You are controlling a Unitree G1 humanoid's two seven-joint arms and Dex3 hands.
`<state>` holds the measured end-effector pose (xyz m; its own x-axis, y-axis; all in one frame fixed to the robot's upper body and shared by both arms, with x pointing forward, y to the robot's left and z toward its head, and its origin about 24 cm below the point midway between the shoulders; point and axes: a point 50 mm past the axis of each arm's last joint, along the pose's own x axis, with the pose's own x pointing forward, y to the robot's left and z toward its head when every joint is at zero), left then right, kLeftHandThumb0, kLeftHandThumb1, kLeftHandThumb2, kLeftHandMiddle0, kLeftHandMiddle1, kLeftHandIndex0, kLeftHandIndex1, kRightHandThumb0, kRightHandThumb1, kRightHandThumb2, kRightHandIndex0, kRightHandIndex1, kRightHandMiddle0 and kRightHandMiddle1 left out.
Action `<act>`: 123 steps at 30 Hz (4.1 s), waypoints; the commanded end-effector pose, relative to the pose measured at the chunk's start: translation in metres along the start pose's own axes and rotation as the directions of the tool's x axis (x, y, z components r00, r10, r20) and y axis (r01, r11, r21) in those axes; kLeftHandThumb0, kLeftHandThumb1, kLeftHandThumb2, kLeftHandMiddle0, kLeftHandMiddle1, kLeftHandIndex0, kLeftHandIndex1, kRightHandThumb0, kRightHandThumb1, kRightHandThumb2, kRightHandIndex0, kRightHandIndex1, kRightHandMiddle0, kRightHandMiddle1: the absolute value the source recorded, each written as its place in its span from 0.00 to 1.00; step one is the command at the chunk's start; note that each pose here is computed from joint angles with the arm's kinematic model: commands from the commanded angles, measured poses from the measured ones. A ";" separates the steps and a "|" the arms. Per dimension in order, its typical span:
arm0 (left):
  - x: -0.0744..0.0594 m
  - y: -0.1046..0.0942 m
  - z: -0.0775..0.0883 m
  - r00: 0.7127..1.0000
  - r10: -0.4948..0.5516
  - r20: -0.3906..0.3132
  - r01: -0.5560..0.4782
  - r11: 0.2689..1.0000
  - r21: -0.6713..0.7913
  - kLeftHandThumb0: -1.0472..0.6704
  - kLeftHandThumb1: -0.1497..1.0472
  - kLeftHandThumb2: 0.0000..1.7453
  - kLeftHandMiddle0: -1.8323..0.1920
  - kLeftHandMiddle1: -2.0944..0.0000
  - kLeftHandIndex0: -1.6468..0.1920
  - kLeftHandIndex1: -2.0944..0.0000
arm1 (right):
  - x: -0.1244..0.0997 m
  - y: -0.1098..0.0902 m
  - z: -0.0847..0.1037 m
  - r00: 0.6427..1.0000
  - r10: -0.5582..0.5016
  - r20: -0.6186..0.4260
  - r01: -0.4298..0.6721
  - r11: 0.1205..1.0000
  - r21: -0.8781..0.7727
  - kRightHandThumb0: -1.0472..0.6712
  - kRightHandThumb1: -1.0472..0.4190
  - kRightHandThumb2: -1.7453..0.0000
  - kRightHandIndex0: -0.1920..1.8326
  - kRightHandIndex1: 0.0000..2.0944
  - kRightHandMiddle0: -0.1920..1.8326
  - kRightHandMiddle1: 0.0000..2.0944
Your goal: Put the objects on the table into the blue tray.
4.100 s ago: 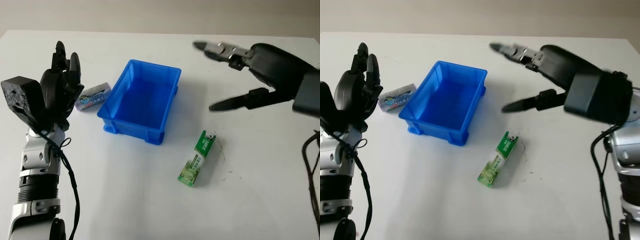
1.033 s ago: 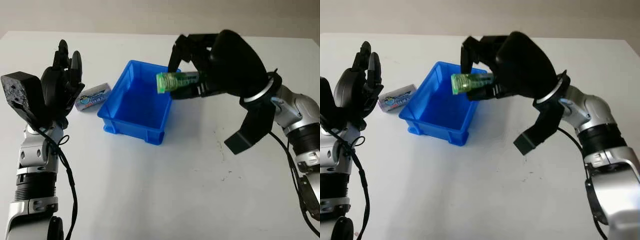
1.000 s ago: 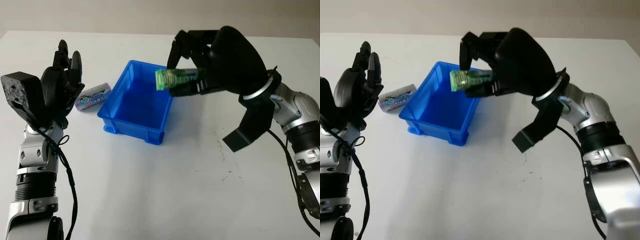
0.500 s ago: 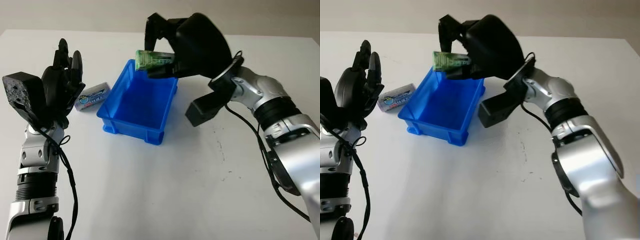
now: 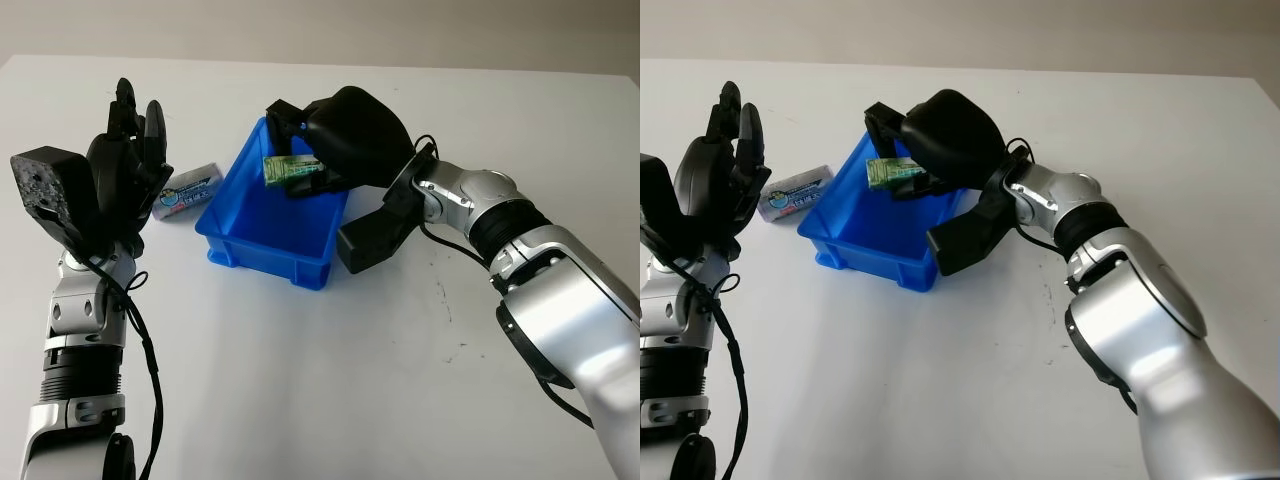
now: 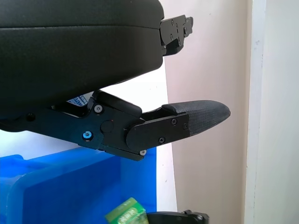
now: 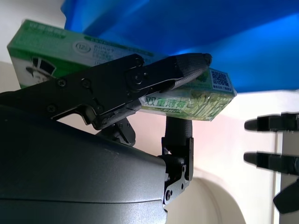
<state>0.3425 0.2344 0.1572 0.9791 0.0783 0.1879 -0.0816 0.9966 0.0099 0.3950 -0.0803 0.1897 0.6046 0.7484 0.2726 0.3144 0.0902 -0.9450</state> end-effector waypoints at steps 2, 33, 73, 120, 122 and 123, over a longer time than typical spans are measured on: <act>-0.001 0.001 0.003 1.000 0.004 0.018 -0.005 1.000 0.006 0.17 1.00 0.37 1.00 1.00 1.00 1.00 | 0.002 -0.005 -0.004 0.999 0.039 -0.015 -0.039 0.999 0.005 0.30 0.00 0.86 0.34 1.00 0.28 0.99; 0.003 0.001 0.004 1.000 -0.002 0.021 0.001 1.000 0.028 0.17 1.00 0.36 1.00 1.00 1.00 1.00 | 0.002 -0.057 -0.035 0.973 -0.106 -0.203 0.168 0.933 0.318 0.11 0.00 0.69 0.00 0.00 0.00 0.00; 0.062 0.052 0.083 0.942 0.012 -0.335 0.274 0.547 0.791 0.28 0.88 0.03 0.90 0.97 0.91 0.98 | -0.118 -0.003 -0.073 0.766 0.212 -0.607 0.600 0.103 0.793 0.18 0.00 0.58 0.00 0.00 0.00 0.00; 0.071 0.015 0.011 0.905 0.088 -0.416 0.388 0.233 0.892 0.21 0.87 0.03 1.00 0.19 0.99 0.23 | -0.117 -0.014 -0.072 0.764 0.182 -0.619 0.608 0.117 0.785 0.17 0.00 0.58 0.00 0.00 0.00 0.00; 0.071 0.015 0.009 0.909 0.085 -0.407 0.381 0.223 0.897 0.23 0.85 0.03 0.98 0.05 0.96 0.06 | -0.117 -0.014 -0.072 0.761 0.178 -0.624 0.614 0.112 0.781 0.17 0.00 0.59 0.00 0.00 0.00 0.00; 0.070 0.015 0.008 0.911 0.080 -0.404 0.381 0.207 0.901 0.23 0.85 0.03 0.97 0.03 0.94 0.03 | -0.117 -0.014 -0.072 0.760 0.177 -0.625 0.616 0.110 0.780 0.17 0.00 0.59 0.00 0.00 0.00 0.00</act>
<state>0.4091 0.2529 0.1792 0.9602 0.1575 -0.2307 0.1901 0.2366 0.9528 0.3745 -0.2126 0.1801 0.9735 0.1864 0.1327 -0.1774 0.9811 -0.0770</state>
